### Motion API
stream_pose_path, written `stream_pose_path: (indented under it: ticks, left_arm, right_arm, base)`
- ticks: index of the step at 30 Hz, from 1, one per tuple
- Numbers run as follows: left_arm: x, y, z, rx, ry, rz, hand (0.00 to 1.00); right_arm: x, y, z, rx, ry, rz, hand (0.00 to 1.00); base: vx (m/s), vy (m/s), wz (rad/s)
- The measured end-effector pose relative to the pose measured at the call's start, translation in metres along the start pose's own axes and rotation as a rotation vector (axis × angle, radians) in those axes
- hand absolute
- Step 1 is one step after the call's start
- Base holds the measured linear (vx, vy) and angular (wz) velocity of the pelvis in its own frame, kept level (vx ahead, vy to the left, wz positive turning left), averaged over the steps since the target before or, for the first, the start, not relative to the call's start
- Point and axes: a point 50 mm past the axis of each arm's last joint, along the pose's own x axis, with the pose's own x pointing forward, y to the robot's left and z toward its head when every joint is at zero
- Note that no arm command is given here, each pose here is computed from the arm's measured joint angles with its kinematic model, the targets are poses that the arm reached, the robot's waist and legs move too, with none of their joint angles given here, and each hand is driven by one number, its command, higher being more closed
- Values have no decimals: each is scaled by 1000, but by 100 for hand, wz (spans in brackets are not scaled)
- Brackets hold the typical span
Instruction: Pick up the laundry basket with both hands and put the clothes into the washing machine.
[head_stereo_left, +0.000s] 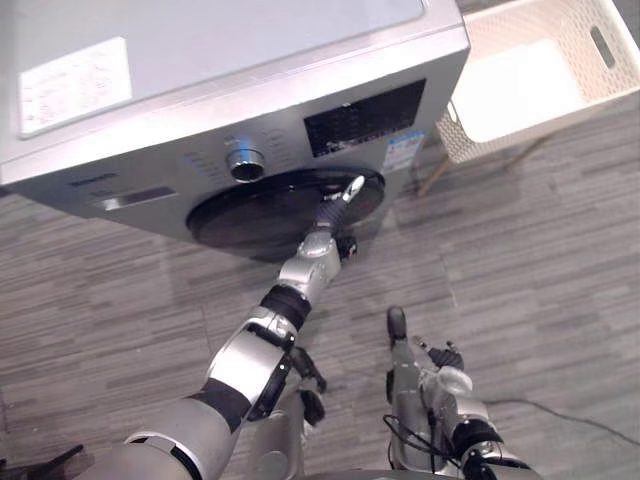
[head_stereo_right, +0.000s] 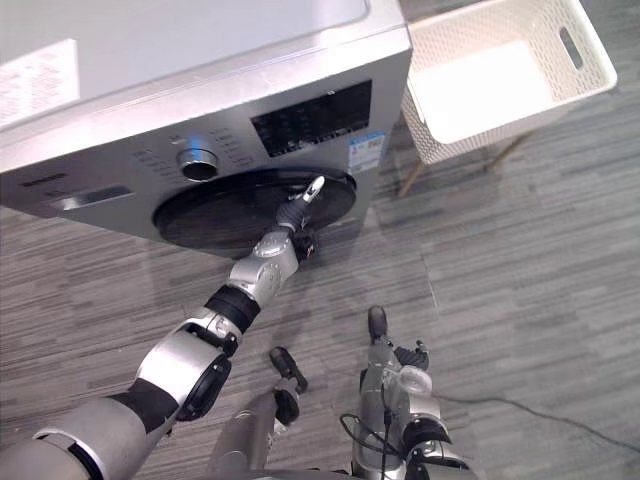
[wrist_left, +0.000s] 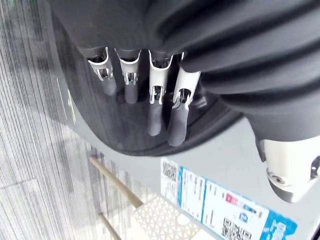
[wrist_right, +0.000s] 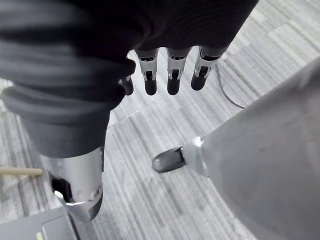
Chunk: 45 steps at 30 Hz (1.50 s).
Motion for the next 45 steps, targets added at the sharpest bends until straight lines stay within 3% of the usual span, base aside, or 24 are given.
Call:
stream_pose_path:
  ticks: [6,9,12,16,22,26,30,35,39,45]
  left_arm:
    - [-10,-3,-4,20,-69,-57,0]
    - [-29,1,-26,30,-112,-90,0]
    - [-52,23,-68,56,-51,-74,0]
    - [-102,89,-152,107,202,57,0]
    - [-158,172,-207,111,475,327,0]
    - [-181,206,-220,116,567,472,0]
    - [-229,233,-243,132,714,637,0]
    - [-297,256,-259,141,854,804,0]
    - [-284,258,-251,140,802,807,0]
    - [-249,237,-248,69,711,760,0]
  right_arm:
    - [-2,4,18,24,-90,26,0]
    - [-2,1,11,16,-69,33,0]
    - [-3,-4,1,5,-42,28,0]
    - [1,-10,-7,-75,-11,43,0]
    - [9,-22,-15,-179,47,40,0]
    - [11,-19,-10,-188,41,57,0]
    - [9,-15,-15,-204,35,110,0]
    - [-5,-49,-61,-333,112,77,0]
    - [-10,-42,-71,-351,126,122,0]
    - [-8,-42,-60,-339,75,137,0]
  base:
    - [-17,-14,16]
    - [17,-15,50]
    - [35,-26,68]
    - [141,-21,73]
    - [67,32,129]
    - [-50,124,89]
    - [-62,93,43]
    - [92,180,61]
    - [190,104,125]
    - [337,-12,153]
